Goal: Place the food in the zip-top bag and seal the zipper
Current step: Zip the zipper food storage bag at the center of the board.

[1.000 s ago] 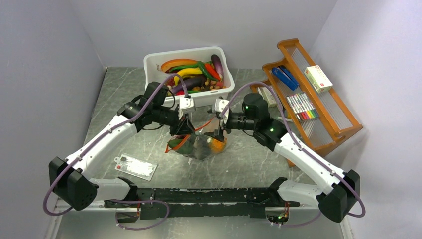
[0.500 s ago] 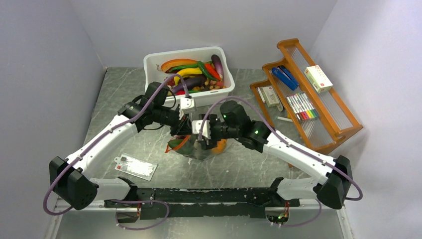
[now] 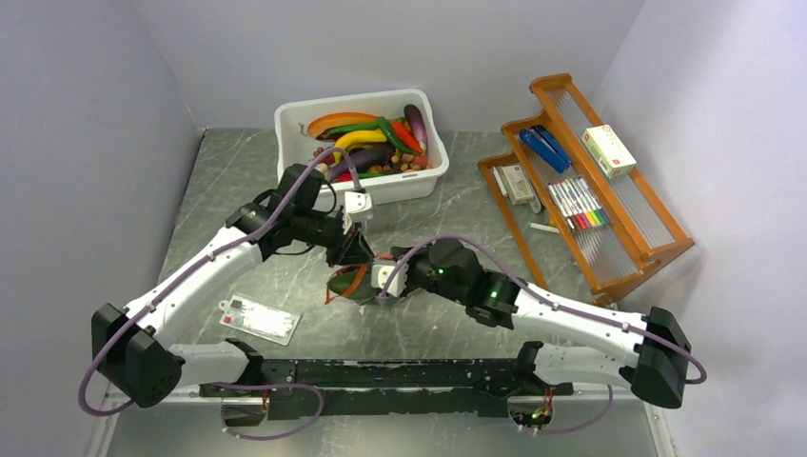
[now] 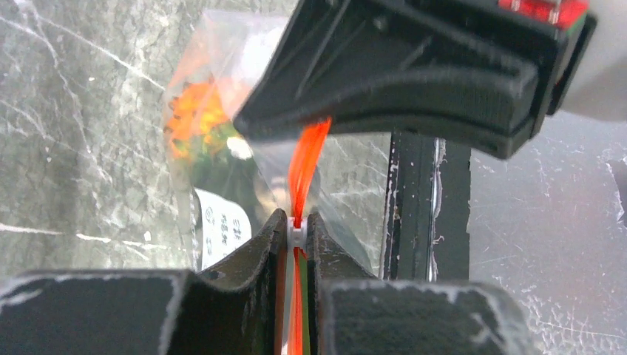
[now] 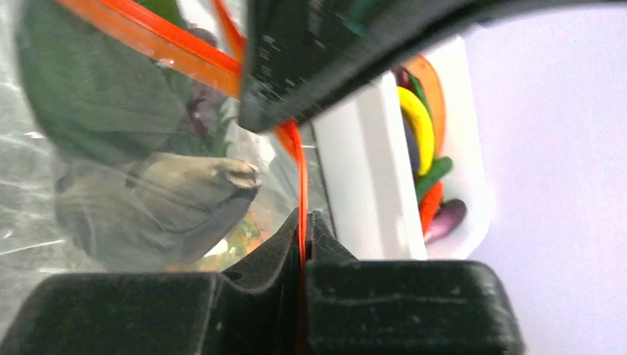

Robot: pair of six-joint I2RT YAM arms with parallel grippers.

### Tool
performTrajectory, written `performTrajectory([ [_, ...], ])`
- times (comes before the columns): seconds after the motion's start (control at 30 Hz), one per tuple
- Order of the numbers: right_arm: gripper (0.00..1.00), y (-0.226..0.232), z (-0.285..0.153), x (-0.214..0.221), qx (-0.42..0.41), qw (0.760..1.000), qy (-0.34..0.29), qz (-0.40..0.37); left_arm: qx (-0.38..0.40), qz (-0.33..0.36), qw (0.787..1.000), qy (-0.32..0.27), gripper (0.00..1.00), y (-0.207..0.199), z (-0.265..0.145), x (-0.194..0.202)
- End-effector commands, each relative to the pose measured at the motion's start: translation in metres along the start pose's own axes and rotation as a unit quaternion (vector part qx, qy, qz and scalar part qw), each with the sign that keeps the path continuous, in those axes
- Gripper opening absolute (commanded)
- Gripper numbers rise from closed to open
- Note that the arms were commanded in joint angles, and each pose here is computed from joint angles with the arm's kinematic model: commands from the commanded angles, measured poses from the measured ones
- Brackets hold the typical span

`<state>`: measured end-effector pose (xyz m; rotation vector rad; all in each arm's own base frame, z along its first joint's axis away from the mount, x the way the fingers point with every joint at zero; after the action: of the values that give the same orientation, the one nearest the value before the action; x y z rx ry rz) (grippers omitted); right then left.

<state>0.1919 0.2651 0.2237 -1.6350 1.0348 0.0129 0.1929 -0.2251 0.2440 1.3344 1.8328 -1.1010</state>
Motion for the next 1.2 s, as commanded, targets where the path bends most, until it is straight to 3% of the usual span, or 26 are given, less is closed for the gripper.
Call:
performTrajectory([
  [0.0,0.00,-0.044,-0.021,0.017,0.145,0.988,0.059,0.019,-0.024,-0.016,1.000,-0.010,0.07,-0.009,-0.012,0.002],
  [0.37,0.00,-0.052,-0.012,0.057,0.190,0.967,0.118,0.120,-0.034,-0.081,0.996,-0.007,0.07,-0.029,-0.025,0.006],
  [0.6,0.00,-0.061,-0.007,0.061,0.174,0.968,0.087,0.160,-0.047,-0.117,0.992,-0.019,0.07,-0.032,-0.026,0.010],
  [0.77,0.01,-0.058,-0.004,0.043,0.145,0.962,0.037,0.226,-0.103,-0.146,0.980,-0.083,0.07,-0.016,-0.031,-0.034],
  [0.8,0.09,-0.060,-0.008,0.040,0.153,0.957,0.029,0.245,-0.099,-0.144,0.981,-0.083,0.07,-0.016,-0.031,-0.039],
  [0.9,0.58,-0.064,-0.025,0.031,0.176,0.937,-0.002,0.301,-0.096,-0.147,0.981,-0.083,0.07,-0.012,-0.030,-0.048],
  [0.93,0.66,-0.063,-0.028,0.029,0.174,0.931,-0.006,0.321,-0.099,-0.150,0.980,-0.086,0.07,-0.010,-0.029,-0.051],
  [1.03,0.69,-0.059,-0.038,0.023,0.156,0.910,0.003,0.383,-0.099,-0.166,0.976,-0.099,0.07,-0.006,-0.027,-0.062],
  [1.17,0.65,-0.054,-0.046,0.013,0.155,0.853,-0.007,0.498,-0.098,-0.183,0.972,-0.113,0.07,-0.001,-0.024,-0.073],
])
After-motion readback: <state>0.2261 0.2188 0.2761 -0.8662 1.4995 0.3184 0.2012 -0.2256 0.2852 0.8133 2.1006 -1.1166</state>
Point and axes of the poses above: each gripper's point midway between its finger pads, its own z axis out along the fingers, its own y axis along the line the jaws close on, x = y × z, the point moved 5 cm from there along -z, back along the fingers, and after that the axes turned 3 degrees about -z, right-handed, at the moved point
